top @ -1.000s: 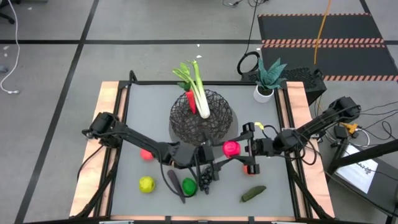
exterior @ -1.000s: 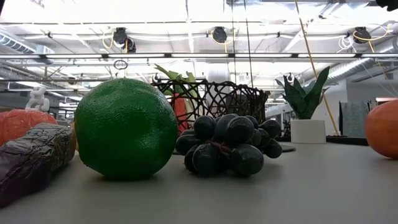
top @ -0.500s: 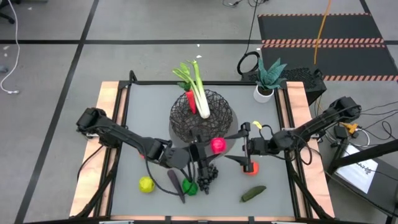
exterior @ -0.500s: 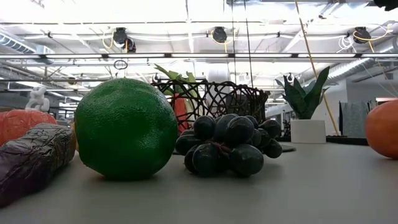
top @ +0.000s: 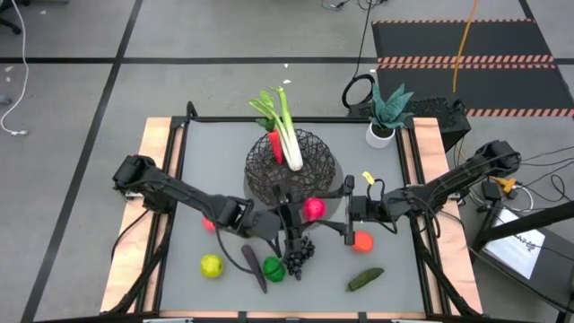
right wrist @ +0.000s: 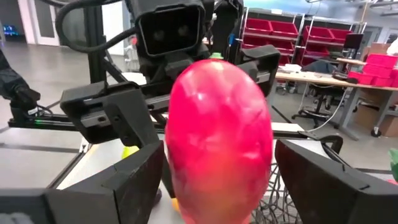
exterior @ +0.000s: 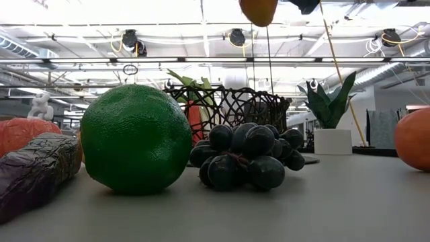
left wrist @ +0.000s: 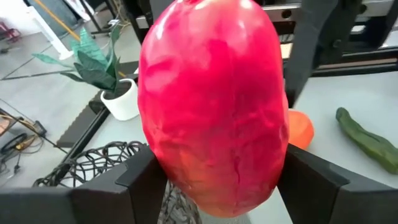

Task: Build produce basket
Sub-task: Put the red mango into the black woven basket

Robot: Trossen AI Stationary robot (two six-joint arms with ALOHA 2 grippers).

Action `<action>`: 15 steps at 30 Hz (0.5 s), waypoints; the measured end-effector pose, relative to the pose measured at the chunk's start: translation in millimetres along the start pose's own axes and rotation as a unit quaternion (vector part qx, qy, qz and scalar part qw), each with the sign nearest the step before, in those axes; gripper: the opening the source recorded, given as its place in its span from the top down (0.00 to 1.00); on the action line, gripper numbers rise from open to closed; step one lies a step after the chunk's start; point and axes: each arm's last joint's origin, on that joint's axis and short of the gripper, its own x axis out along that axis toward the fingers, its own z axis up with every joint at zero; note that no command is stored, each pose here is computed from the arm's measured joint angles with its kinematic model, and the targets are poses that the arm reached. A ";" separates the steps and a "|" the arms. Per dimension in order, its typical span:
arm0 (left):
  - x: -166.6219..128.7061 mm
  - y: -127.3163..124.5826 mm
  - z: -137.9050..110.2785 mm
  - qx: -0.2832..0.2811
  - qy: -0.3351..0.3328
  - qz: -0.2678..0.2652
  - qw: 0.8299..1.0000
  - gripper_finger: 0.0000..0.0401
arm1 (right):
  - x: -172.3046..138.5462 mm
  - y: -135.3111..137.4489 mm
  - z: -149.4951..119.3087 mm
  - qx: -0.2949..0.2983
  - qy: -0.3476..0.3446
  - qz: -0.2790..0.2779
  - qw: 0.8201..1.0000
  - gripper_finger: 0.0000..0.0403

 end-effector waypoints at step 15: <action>2.4 2.1 3.0 -0.012 -0.013 -0.026 1.000 0.36 | 12.2 -3.9 -2.3 0.024 -0.029 0.035 0.999 0.27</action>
